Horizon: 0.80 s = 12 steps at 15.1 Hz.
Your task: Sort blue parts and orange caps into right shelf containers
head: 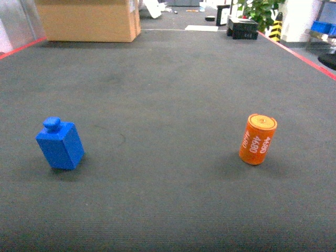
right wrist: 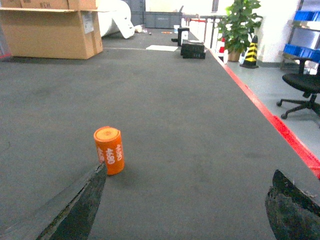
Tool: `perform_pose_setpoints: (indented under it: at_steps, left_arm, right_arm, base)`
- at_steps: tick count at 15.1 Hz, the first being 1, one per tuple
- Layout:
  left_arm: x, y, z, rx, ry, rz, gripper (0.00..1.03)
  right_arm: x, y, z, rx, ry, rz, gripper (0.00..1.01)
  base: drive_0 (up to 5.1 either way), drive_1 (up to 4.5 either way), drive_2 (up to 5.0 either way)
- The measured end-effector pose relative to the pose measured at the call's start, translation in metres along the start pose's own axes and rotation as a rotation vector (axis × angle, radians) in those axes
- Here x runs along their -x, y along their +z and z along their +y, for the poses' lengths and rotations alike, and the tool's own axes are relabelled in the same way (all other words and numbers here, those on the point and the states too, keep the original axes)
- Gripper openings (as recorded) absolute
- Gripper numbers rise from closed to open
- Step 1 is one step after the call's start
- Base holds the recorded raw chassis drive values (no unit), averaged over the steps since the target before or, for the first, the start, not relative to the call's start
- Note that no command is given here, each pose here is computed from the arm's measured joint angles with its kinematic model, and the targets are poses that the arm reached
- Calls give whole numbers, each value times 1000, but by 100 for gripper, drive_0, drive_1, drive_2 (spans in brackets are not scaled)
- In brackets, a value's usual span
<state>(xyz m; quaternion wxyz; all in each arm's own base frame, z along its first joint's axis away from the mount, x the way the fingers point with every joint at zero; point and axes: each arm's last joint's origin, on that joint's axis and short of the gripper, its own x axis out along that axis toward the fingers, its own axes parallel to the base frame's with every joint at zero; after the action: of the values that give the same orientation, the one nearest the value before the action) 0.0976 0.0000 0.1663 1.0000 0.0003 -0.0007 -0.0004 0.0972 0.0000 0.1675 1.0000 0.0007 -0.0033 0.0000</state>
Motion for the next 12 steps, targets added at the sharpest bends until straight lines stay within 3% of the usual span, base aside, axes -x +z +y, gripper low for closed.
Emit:
perform_pose_setpoints:
  at_steps: [12]
  left_arm:
    - [0, 0, 0, 0, 1, 3, 98]
  right_arm:
    - [0, 0, 0, 1, 0, 3, 98]
  base:
    - [0, 0, 0]
